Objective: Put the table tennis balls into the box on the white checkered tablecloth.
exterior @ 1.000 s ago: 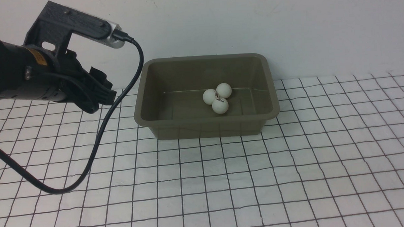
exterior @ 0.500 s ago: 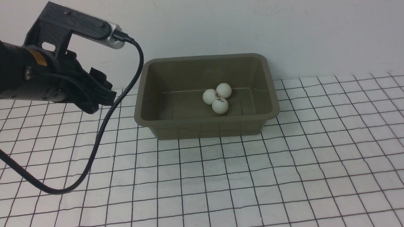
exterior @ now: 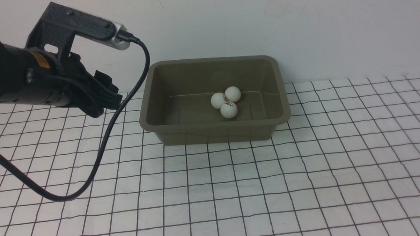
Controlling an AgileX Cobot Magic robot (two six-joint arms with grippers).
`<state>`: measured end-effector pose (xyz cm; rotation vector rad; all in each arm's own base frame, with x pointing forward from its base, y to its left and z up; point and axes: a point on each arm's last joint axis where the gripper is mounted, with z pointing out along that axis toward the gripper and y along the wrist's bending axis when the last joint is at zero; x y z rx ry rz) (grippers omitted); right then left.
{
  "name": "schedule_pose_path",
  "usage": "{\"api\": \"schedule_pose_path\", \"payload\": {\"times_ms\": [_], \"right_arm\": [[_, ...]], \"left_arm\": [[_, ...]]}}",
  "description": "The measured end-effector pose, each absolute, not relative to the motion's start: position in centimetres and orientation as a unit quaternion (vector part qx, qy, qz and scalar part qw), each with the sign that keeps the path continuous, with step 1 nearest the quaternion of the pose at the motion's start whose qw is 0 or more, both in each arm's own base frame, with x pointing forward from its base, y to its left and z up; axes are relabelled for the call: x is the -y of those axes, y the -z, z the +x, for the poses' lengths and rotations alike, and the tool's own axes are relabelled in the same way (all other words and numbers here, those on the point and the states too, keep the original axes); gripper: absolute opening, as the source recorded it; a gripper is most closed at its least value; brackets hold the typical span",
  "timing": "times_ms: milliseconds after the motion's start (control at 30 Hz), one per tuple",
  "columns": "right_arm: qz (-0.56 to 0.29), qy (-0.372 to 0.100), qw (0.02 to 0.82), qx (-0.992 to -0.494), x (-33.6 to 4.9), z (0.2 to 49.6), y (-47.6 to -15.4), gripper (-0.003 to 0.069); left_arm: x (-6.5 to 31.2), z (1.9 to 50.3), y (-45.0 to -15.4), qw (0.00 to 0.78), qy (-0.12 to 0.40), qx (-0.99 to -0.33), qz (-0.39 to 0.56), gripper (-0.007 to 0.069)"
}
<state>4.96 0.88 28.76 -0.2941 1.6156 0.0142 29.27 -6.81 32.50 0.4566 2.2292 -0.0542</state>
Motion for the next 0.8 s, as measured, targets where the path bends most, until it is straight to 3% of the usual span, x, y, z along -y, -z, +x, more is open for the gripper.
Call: {"api": "schedule_pose_path", "payload": {"times_ms": [233, 433, 800], "right_arm": [[-0.069, 0.035, 0.686, -0.723, -0.2, 4.3, -26.9, 0.0390], [-0.019, 0.036, 0.679, -0.733, 0.0, 4.2, -24.7, 0.0390], [-0.015, 0.034, 0.634, -0.773, 0.1, 4.9, -20.9, 0.0390]], "left_arm": [[6.9, 29.3, -32.5, 0.419, 0.026, -0.890, 0.179, 0.0395], [6.9, 29.2, -32.5, 0.418, 0.031, -0.891, 0.176, 0.0395], [6.9, 29.2, -32.4, 0.414, 0.031, -0.892, 0.176, 0.0395]]}}
